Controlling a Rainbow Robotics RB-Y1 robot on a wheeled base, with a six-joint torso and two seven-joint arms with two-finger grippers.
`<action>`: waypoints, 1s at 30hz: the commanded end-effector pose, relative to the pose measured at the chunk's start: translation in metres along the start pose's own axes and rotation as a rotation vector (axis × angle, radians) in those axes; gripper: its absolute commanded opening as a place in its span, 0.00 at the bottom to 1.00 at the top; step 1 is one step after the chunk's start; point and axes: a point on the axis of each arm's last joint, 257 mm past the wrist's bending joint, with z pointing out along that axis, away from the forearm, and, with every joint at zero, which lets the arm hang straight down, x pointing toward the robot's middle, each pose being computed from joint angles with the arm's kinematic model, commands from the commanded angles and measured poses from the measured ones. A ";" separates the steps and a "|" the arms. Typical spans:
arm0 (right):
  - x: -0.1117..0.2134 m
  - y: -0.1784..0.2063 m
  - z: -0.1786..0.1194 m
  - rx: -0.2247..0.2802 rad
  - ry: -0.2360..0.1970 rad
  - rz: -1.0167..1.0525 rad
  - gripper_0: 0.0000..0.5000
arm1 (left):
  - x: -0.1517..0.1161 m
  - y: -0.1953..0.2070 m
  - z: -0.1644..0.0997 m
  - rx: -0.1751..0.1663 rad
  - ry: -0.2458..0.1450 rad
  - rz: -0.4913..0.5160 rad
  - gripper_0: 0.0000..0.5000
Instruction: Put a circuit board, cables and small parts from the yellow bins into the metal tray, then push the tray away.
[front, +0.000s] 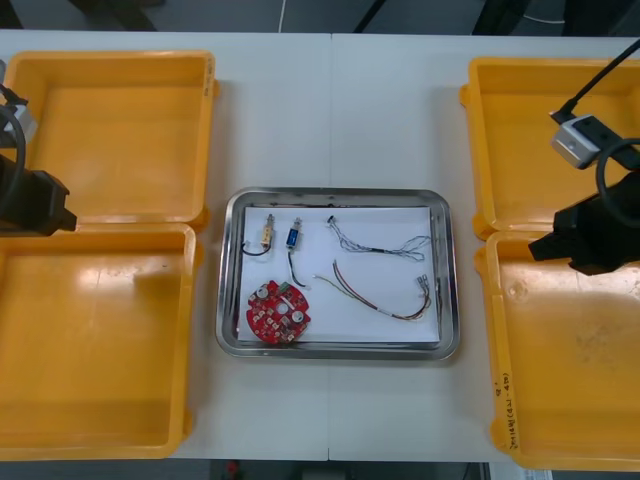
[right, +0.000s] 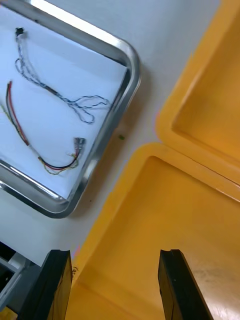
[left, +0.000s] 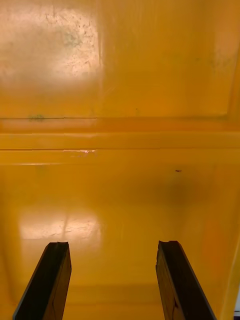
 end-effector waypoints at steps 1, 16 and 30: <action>-0.013 0.026 -0.003 0.009 0.016 -0.097 1.00 | 0.011 0.027 -0.013 -0.066 -0.021 0.027 1.00; -0.031 0.102 0.034 0.018 0.093 -0.406 1.00 | 0.023 0.031 -0.005 -0.032 -0.077 0.016 1.00; -0.011 0.173 0.083 0.005 0.171 -0.637 1.00 | 0.028 0.023 -0.002 0.004 -0.064 0.023 1.00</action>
